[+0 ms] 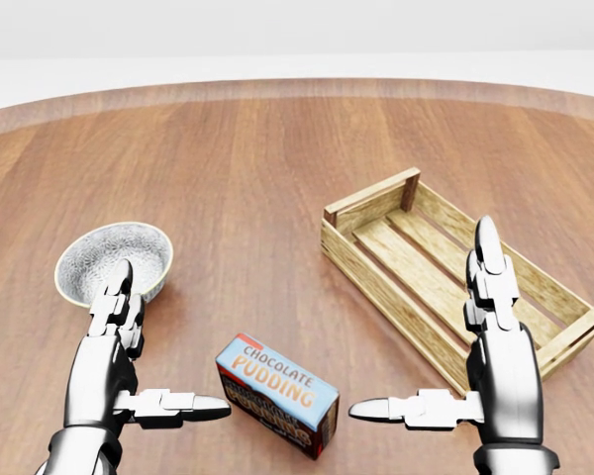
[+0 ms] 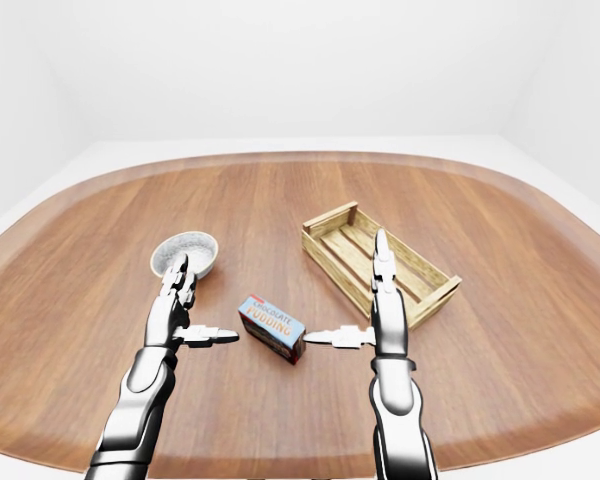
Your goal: Pick up the chocolate pudding and put it in the tray.
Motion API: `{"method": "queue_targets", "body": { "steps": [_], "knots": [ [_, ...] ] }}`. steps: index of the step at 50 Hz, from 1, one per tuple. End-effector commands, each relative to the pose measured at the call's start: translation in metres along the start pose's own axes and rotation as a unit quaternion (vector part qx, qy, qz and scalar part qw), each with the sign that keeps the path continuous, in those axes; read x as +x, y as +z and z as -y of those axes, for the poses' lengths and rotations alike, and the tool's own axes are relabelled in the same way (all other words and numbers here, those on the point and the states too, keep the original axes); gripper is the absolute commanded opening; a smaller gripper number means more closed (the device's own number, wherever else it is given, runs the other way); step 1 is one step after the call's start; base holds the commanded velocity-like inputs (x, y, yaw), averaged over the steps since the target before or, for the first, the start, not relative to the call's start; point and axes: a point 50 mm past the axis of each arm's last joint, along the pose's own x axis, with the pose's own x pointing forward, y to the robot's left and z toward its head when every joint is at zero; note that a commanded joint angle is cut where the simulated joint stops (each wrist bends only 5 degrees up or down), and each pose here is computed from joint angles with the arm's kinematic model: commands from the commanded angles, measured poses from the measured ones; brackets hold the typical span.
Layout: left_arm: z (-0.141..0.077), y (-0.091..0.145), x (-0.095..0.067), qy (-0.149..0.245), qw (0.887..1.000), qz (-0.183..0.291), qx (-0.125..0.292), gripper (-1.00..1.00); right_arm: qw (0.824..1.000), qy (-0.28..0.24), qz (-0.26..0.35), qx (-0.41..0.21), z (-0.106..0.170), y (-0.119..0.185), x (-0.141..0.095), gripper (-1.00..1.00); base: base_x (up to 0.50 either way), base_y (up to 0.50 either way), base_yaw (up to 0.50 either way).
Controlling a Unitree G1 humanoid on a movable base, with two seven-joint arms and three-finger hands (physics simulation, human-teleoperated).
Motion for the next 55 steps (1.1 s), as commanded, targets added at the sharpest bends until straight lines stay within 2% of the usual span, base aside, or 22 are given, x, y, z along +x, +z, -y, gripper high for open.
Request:
{"method": "queue_targets", "body": {
  "steps": [1, 3, 5, 8, 10, 11, 14, 30, 32, 35, 55],
  "knots": [
    [0.000, -0.001, 0.001, 0.000, 1.000, -0.001, -0.001, 1.00, 1.000, 0.001, 0.018, 0.002, 0.001, 0.008, 0.002, 1.00, 0.29, 0.00, 0.00],
    [0.000, -0.001, 0.000, 0.000, 1.000, -0.002, -0.001, 1.00, 1.000, 0.000, -0.007, -0.001, 0.000, -0.003, 0.000, 1.00, 0.29, 0.00, 0.00],
    [0.000, -0.001, 0.001, 0.000, 1.000, -0.002, -0.001, 1.00, 1.000, -0.001, 0.008, 0.001, 0.001, 0.004, 0.002, 1.00, 0.29, 0.00, 0.00],
    [0.000, -0.001, 0.001, 0.001, 1.000, -0.003, -0.002, 1.00, 1.000, -0.001, -0.007, 0.000, 0.000, -0.004, 0.001, 1.00, 0.30, 0.00, 0.00],
    [0.000, -0.001, 0.001, 0.001, 1.000, -0.003, -0.003, 1.00, 1.000, -0.002, 0.026, 0.003, 0.002, 0.012, 0.003, 1.00, 0.30, 0.00, 0.00],
    [0.000, -0.001, 0.001, 0.001, 1.000, -0.003, -0.003, 1.00, 1.000, -0.002, 0.001, 0.001, 0.001, 0.000, 0.001, 1.00, 0.29, 0.00, 0.00],
    [0.000, -0.001, 0.001, 0.001, 1.000, -0.003, -0.003, 1.00, 1.000, -0.001, -0.005, 0.004, 0.000, -0.002, 0.000, 1.00, 0.20, 0.00, 0.00],
    [0.000, 0.000, 0.001, 0.000, 1.000, -0.002, -0.002, 1.00, 1.000, 0.006, -0.007, 0.008, -0.002, -0.003, 0.000, 1.00, 0.00, 0.00, 0.00],
    [0.000, 0.000, 0.001, 0.000, 1.000, -0.001, -0.001, 1.00, 1.000, 0.006, 0.022, 0.011, 0.000, 0.010, 0.002, 1.00, 0.00, 0.00, 0.00],
    [0.001, -0.001, 0.000, 0.001, 1.000, -0.003, 0.005, 1.00, 1.000, 0.007, 0.002, 0.010, -0.001, 0.001, 0.001, 1.00, 0.00, 0.00, 0.00],
    [0.002, -0.002, 0.001, 0.001, 1.000, -0.006, 0.012, 1.00, 1.000, 0.015, -0.003, 0.014, -0.003, -0.001, -0.002, 1.00, 0.00, 0.00, 0.00]
  ]
}}
